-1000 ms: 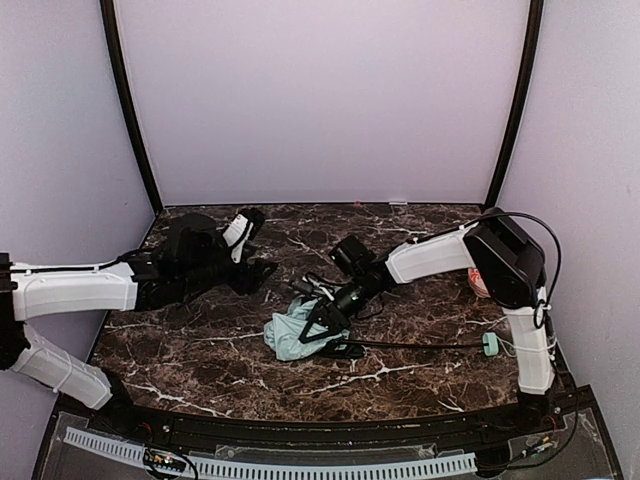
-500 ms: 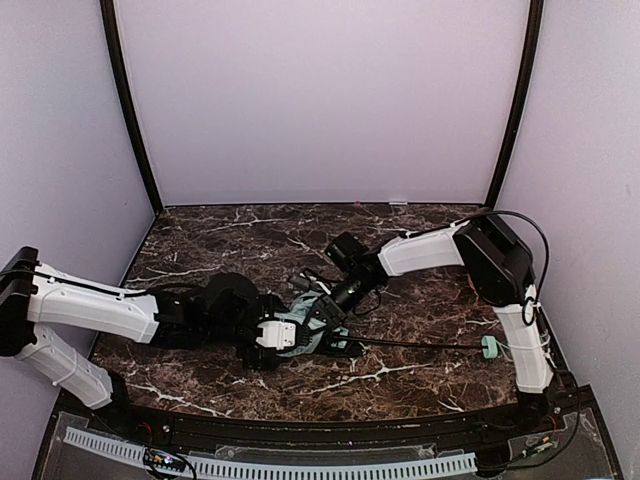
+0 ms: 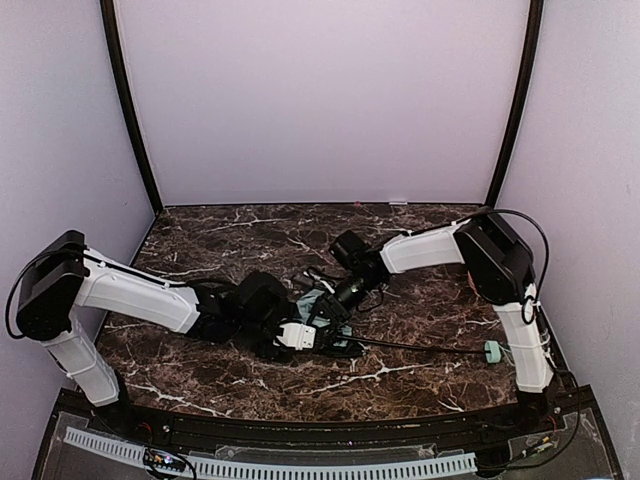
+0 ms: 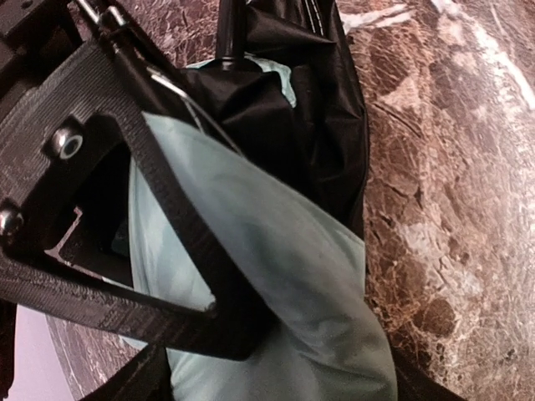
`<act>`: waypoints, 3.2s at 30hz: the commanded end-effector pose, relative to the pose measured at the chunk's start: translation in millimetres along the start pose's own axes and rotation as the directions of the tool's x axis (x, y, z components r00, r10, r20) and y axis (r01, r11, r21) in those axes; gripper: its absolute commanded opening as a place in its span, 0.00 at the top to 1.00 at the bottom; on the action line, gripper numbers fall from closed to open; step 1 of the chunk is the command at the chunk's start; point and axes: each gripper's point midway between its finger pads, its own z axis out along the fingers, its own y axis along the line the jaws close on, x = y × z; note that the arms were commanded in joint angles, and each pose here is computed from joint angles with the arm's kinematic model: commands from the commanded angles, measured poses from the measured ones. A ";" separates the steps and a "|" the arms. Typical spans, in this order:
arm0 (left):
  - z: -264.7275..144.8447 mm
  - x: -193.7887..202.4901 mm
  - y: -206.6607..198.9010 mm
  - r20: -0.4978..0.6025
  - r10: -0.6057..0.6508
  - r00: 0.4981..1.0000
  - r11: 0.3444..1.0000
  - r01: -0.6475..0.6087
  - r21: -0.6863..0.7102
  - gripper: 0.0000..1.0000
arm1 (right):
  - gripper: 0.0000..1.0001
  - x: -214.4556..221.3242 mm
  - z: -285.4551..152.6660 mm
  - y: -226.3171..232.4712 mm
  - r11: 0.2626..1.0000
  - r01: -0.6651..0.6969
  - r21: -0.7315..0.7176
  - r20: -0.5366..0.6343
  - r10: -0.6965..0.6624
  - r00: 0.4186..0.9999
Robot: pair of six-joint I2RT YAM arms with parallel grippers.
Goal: Put away the umbrella
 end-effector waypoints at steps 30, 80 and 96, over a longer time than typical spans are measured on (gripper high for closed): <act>4.2 9.9 -51.8 -0.041 -0.130 0.991 0.927 0.136 0.349 0.35 | 0.50 13.4 -102.0 50.8 0.916 -0.104 0.387 0.225 0.015 0.974; 16.3 -5.0 -61.3 -0.126 -0.302 0.945 0.790 0.322 0.522 0.49 | 0.74 56.0 -75.6 43.7 0.935 -0.125 0.331 0.224 0.051 0.973; -5.0 -26.9 -66.2 -0.388 -0.552 0.738 0.359 0.630 0.688 0.62 | 0.38 15.6 -121.6 118.8 0.505 0.378 0.776 0.053 -0.649 0.759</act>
